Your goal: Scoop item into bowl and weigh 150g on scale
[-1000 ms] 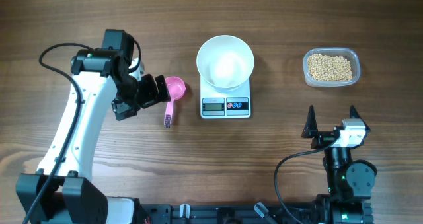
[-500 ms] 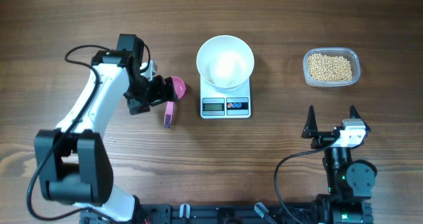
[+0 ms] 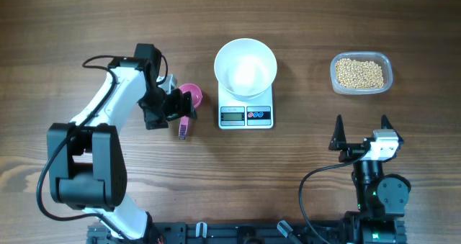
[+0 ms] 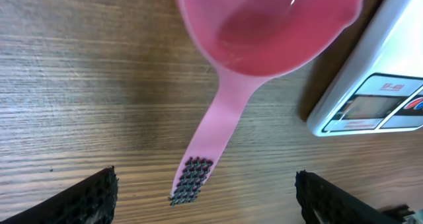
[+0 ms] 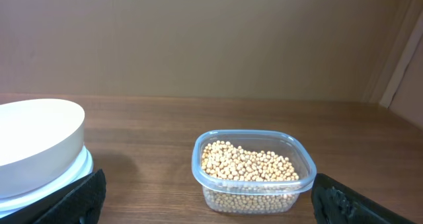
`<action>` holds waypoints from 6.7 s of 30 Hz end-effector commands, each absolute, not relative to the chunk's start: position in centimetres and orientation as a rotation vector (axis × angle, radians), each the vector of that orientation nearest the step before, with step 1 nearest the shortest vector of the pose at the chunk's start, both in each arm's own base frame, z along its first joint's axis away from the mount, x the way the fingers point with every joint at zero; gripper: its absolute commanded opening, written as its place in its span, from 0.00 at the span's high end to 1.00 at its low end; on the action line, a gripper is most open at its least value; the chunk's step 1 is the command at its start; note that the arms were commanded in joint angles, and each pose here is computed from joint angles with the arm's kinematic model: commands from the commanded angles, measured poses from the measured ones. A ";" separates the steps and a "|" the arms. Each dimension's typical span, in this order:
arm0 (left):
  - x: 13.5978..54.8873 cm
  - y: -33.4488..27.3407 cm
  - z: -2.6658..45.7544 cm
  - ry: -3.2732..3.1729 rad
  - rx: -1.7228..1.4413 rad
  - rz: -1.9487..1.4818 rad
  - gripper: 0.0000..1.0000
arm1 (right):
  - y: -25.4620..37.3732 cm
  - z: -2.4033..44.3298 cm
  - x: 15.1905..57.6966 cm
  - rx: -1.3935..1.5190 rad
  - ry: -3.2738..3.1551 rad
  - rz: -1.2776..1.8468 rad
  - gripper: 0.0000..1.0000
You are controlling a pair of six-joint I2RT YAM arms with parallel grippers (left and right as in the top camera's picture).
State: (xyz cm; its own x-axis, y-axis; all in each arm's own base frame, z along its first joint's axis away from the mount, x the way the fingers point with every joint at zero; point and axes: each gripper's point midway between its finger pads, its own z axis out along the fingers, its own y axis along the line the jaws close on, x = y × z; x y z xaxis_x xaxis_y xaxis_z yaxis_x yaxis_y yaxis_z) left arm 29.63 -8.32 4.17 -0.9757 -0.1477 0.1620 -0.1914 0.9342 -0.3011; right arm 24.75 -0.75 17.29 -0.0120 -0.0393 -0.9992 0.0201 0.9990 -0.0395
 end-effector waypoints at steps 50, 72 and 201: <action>31.3 -9.1 2.6 -3.003 0.143 0.562 0.36 | 13.3 33.4 22.4 -0.470 1.568 1.019 0.00; 31.4 -10.2 1.4 -2.955 0.103 0.659 0.57 | 12.9 33.0 22.9 -0.453 1.671 0.977 0.00; 34.7 -29.2 38.7 -2.409 0.541 2.433 0.96 | 19.7 39.1 33.3 0.399 1.859 1.948 0.74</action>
